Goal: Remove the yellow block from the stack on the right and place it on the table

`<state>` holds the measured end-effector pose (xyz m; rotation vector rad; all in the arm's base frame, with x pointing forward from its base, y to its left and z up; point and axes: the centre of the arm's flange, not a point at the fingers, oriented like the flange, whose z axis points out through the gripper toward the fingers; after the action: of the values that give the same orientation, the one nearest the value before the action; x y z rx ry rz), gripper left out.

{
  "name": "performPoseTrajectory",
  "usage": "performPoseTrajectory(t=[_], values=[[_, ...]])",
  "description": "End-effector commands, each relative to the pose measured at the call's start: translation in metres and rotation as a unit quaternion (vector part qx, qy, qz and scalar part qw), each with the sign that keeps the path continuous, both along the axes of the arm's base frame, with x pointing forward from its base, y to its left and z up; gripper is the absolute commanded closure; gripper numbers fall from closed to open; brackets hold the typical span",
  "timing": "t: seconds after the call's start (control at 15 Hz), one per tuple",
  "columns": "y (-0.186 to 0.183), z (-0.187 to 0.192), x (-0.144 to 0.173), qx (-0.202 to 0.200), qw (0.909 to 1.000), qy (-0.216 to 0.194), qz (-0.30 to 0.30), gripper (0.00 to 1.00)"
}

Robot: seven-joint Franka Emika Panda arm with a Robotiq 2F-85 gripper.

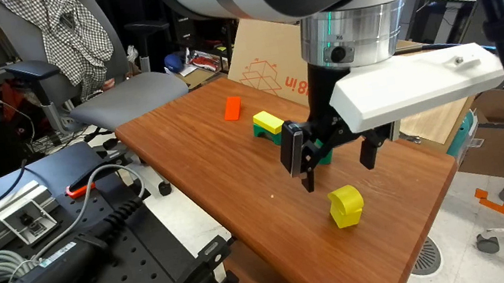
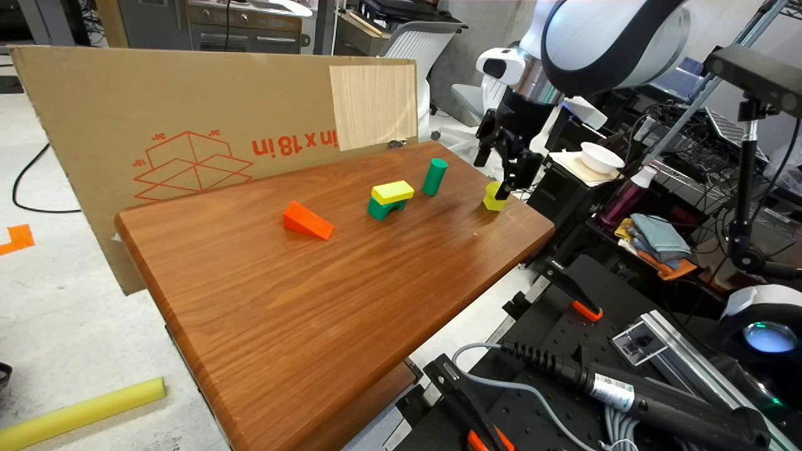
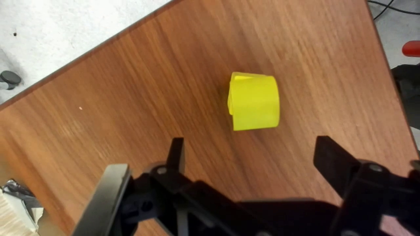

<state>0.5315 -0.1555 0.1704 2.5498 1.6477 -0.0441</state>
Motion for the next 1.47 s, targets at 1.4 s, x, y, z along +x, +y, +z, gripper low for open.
performPoseTrajectory(t=[1.4], values=[[-0.008,-0.008,-0.009,-0.04,0.9972,0.042,-0.047,0.13]])
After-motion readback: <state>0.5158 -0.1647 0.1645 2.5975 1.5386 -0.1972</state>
